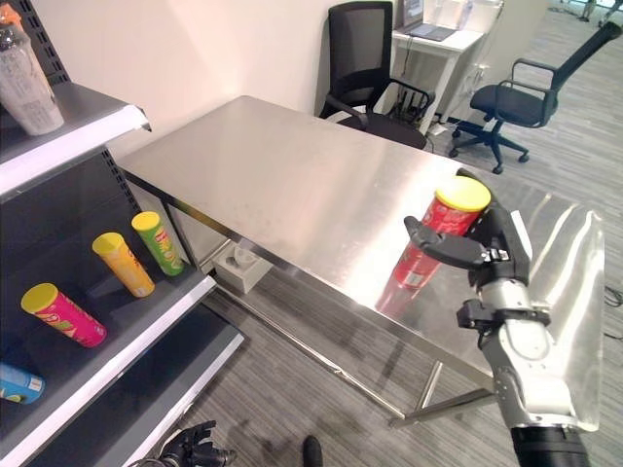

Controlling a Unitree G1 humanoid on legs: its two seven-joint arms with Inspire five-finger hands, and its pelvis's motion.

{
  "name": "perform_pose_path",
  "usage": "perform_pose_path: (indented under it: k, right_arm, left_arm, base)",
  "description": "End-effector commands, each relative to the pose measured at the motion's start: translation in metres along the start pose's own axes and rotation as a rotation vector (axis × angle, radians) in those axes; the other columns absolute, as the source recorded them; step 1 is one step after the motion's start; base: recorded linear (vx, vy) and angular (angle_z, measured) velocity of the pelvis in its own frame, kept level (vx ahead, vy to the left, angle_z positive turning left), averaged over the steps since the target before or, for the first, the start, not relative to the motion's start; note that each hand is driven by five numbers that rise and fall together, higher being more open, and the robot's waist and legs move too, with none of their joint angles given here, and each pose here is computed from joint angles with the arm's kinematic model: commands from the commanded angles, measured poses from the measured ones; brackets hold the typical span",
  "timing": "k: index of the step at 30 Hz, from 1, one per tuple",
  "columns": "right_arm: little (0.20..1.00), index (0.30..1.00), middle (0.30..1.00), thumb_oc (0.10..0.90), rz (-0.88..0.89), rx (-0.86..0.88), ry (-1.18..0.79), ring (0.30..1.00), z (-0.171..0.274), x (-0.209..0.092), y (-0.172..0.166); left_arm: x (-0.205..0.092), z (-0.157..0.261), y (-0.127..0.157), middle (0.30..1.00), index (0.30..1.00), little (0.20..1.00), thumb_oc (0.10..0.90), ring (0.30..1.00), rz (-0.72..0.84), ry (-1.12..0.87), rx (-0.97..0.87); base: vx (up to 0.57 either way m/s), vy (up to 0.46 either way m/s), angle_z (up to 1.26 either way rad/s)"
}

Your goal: Put the goods on the table back onto the shelves and tidy them up.

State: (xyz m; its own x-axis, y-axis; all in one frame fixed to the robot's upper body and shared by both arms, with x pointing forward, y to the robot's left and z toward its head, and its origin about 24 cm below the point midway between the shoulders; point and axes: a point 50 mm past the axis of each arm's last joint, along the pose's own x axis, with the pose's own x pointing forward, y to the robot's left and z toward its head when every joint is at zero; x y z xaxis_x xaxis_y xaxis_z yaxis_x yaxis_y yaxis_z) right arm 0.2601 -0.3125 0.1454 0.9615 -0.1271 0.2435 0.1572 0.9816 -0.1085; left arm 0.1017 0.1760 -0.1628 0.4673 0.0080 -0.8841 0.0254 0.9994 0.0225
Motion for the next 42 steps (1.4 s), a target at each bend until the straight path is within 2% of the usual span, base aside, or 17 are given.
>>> perform_pose_path:
  k: [1,2,3,4,5,23,28,29,35,36,37,38,40,42]
  right_arm:
    - [0.9,0.9,0.9,0.8,-0.005,-0.006,-0.229,0.9,0.053,0.024,-0.011]
    - [0.9,0.9,0.9,0.8,-0.003,-0.004,-0.228,0.9,0.053,0.024,-0.01]
    - [0.571,0.571,0.571,0.58,-0.007,0.0,-0.231,0.571,0.053,0.025,-0.01]
    - [0.571,0.571,0.571,0.58,-0.007,0.0,-0.231,0.571,0.053,0.025,-0.01]
    - [0.3,0.3,0.3,0.4,-0.014,0.006,-0.229,0.3,0.052,0.026,-0.011]
    - [0.3,0.3,0.3,0.4,-0.149,-0.042,-0.299,0.3,0.054,0.015,-0.016]
    - [0.3,0.3,0.3,0.4,-0.21,-0.146,-0.429,0.3,0.072,0.004,-0.004]
    - [0.3,0.3,0.3,0.4,-0.227,-0.211,-0.49,0.3,0.08,-0.002,0.004]
    - [0.3,0.3,0.3,0.4,-0.256,-0.279,-0.627,0.3,0.09,-0.022,0.039]
    - [0.3,0.3,0.3,0.4,-0.256,-0.285,-0.657,0.3,0.092,-0.025,0.046]
    - [0.3,0.3,0.3,0.4,-0.23,-0.225,-0.687,0.3,0.089,-0.034,0.07]
    - [0.3,0.3,0.3,0.4,-0.23,-0.225,-0.686,0.3,0.089,-0.034,0.07]
    - [0.3,0.3,0.3,0.4,-0.175,-0.17,-0.694,0.3,0.085,-0.042,0.092]
    - [0.3,0.3,0.3,0.4,-0.012,-0.147,-0.669,0.3,0.072,-0.055,0.128]
  left_arm:
    - [-0.004,-0.008,0.015,0.9,0.9,0.9,0.8,0.9,0.019,0.014,0.072]
    - [-0.004,-0.008,0.016,0.9,0.9,0.9,0.8,0.9,0.021,0.016,0.07]
    - [-0.004,-0.009,0.016,0.9,0.9,0.9,0.8,0.9,0.024,0.017,0.064]
    - [-0.004,-0.009,0.016,0.9,0.9,0.9,0.8,0.9,0.024,0.017,0.064]
    - [-0.004,-0.008,0.016,0.9,0.9,0.9,0.8,0.9,0.028,0.014,0.059]
    - [-0.005,-0.006,0.022,0.9,0.9,0.9,0.8,0.9,0.062,0.005,0.042]
    - [-0.002,0.0,0.019,0.9,0.9,0.9,0.8,0.9,0.073,-0.014,0.053]
    - [-0.001,0.004,0.018,0.9,0.9,0.9,0.8,0.9,0.081,-0.022,0.064]
    - [0.0,0.004,0.013,0.9,0.9,0.9,0.8,0.9,0.098,-0.013,0.096]
    - [0.0,0.005,0.012,0.9,0.9,0.9,0.8,0.9,0.104,-0.019,0.101]
    - [0.001,0.005,0.008,0.9,0.9,0.9,0.8,0.9,0.114,-0.028,0.105]
    - [0.0,0.005,0.008,0.9,0.9,0.9,0.8,0.9,0.115,-0.027,0.104]
    - [0.0,0.004,0.006,0.9,0.9,0.9,0.8,0.9,0.132,-0.031,0.096]
    - [-0.002,-0.002,0.005,0.9,0.9,0.9,0.8,0.9,0.172,-0.027,0.074]
  base:
    - [0.0,0.0,0.0]
    - [0.0,0.0,0.0]
    - [0.0,0.0,0.0]
    - [0.0,0.0,0.0]
    - [0.0,0.0,0.0]
    - [0.0,0.0,0.0]
    - [-0.01,-0.007,-0.01]
    - [0.0,0.0,0.0]
    - [-0.03,-0.018,-0.05]
    - [-0.08,-0.041,-0.07]
    - [-0.07,-0.034,-0.06]
    - [-0.07,-0.035,-0.05]
    - [-0.06,-0.037,-0.12]
    - [-0.12,-0.087,-0.16]
